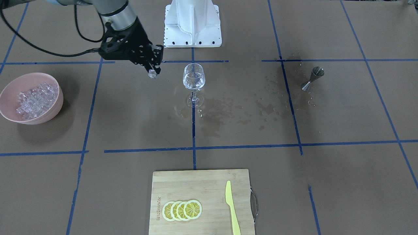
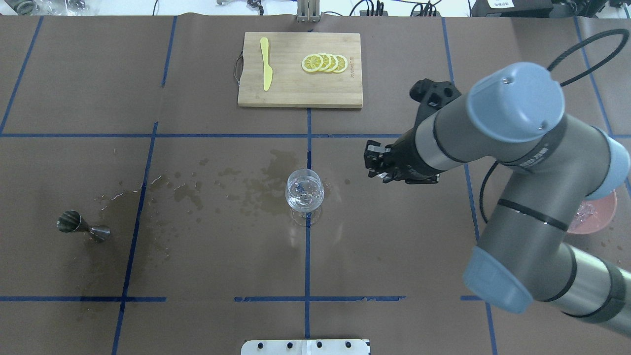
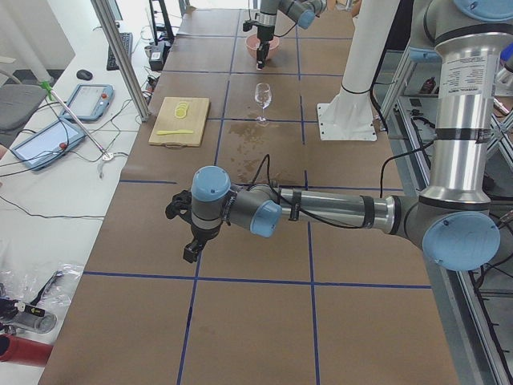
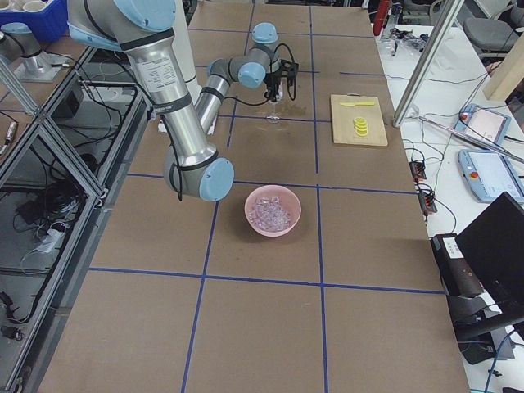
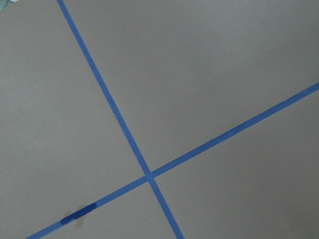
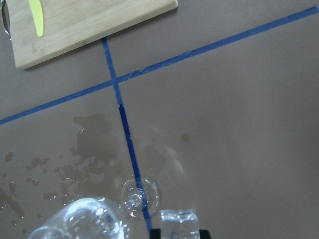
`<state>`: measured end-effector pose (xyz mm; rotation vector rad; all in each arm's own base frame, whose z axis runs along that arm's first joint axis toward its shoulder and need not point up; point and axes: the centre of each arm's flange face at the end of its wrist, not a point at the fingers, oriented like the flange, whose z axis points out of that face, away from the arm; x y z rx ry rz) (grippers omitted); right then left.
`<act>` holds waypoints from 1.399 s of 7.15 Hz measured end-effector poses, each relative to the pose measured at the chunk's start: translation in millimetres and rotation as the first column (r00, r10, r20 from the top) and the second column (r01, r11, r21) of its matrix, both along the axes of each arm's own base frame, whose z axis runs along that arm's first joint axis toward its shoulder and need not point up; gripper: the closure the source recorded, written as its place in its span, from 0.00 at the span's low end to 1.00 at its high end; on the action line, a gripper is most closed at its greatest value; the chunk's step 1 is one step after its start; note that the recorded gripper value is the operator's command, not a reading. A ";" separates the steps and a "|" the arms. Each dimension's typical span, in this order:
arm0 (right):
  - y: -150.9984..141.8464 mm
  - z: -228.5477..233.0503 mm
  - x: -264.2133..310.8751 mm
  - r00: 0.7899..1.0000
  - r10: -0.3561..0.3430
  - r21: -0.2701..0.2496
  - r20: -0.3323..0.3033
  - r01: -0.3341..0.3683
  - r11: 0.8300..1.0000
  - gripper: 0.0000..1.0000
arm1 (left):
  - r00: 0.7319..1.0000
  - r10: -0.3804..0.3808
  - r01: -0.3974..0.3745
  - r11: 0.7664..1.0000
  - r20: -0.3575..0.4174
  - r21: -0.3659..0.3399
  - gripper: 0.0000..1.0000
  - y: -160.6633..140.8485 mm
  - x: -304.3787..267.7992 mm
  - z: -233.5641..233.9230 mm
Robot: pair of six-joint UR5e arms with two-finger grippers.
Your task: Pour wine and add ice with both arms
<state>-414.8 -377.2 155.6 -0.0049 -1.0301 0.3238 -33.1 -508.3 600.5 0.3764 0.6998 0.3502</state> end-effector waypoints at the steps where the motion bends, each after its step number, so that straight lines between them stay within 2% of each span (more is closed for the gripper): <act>1: 16.9 -22.6 -19.6 1.000 0.010 -0.002 0.004 -0.010 1.000 1.00 | 1.000 -0.004 0.004 1.000 -0.002 -0.008 0.00 3.9 -2.2 1.3; 3: 31.9 -56.6 -44.5 1.000 0.018 -0.001 0.002 -0.018 1.000 1.00 | 1.000 -0.006 0.006 1.000 -0.003 -0.013 0.00 7.0 -2.9 3.0; 6: 17.9 -91.1 -74.4 0.999 0.045 0.009 -0.024 -0.045 0.999 1.00 | 1.000 -0.005 0.005 1.000 -0.003 -0.012 0.00 13.5 -3.4 7.0; 8: 9.1 -92.7 -78.4 0.998 0.057 0.015 -0.038 -0.056 0.998 1.00 | 1.000 -0.005 0.005 1.000 -0.004 0.006 0.00 22.1 -4.0 11.9; 9: 4.7 -86.8 -72.9 0.997 0.062 0.012 -0.044 -0.061 0.998 0.82 | 1.000 -0.005 0.006 1.000 -0.005 0.015 0.00 26.3 -4.3 14.5; 10: 3.5 -78.2 -68.6 0.997 0.064 0.007 -0.052 -0.064 0.998 0.41 | 1.000 -0.006 0.006 1.000 -0.006 0.021 0.00 28.3 -4.6 15.2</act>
